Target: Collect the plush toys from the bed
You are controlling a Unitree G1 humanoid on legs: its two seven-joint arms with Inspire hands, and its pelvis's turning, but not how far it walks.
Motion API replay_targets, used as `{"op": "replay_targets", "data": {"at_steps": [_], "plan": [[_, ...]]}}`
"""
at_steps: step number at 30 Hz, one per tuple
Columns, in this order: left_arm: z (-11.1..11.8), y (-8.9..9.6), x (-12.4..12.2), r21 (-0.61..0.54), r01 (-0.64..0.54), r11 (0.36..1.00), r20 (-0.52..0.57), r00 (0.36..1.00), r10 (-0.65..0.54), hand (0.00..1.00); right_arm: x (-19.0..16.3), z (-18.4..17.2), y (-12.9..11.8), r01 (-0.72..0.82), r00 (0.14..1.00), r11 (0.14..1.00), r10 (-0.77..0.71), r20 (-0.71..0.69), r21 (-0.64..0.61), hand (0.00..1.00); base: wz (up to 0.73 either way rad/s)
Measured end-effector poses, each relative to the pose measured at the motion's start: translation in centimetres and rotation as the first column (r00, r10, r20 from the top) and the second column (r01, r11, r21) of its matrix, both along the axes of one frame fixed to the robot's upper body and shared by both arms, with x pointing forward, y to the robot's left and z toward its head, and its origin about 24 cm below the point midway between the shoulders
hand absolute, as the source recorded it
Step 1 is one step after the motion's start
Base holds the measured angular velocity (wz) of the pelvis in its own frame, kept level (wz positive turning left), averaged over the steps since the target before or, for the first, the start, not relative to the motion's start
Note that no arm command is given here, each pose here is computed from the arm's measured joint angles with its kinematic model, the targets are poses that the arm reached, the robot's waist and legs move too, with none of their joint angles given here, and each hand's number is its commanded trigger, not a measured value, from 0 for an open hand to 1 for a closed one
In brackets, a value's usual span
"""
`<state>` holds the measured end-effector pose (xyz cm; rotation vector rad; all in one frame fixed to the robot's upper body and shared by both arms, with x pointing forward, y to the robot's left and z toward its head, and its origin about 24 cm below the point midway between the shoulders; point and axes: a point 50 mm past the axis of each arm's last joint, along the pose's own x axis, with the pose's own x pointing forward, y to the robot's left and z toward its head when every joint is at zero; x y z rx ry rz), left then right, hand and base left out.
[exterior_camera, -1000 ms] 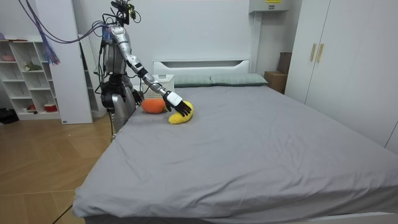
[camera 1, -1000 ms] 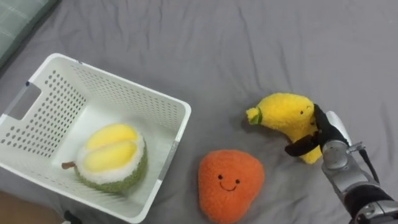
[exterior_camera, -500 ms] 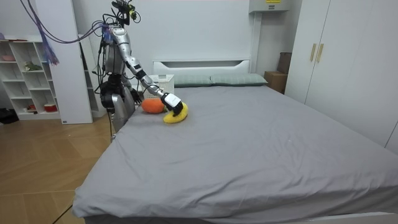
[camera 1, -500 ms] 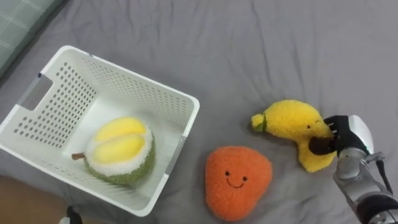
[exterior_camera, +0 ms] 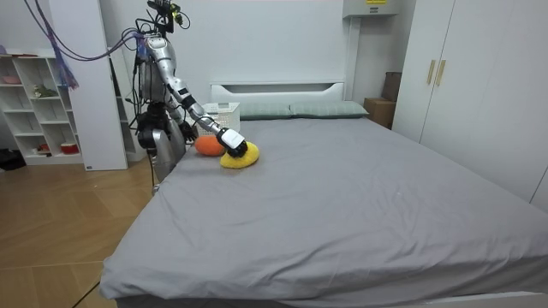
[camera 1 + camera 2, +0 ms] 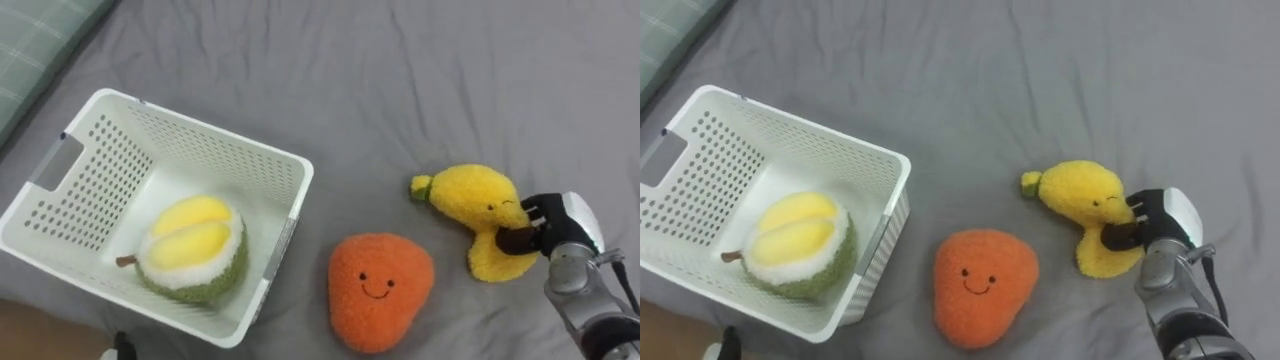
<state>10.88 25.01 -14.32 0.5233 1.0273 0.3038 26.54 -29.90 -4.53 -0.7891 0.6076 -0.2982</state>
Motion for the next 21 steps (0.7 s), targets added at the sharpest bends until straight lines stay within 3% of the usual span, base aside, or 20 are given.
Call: {"op": "replay_targets", "data": {"at_steps": [8,21], "plan": [[-0.1,1.0,-1.7,0.028,-0.026,0.999,-0.033,0.999,0.027,0.00,1.0,1.5,-0.5,0.019,0.997,0.999,-0.021,0.069,0.028,1.00,-0.10],[-0.2,1.6,-3.8,0.059,-0.039,0.997,-0.074,0.996,0.044,0.00,3.4,8.0,3.8,-0.225,0.884,0.974,0.216,0.415,-0.028,1.00,-0.05]]}}
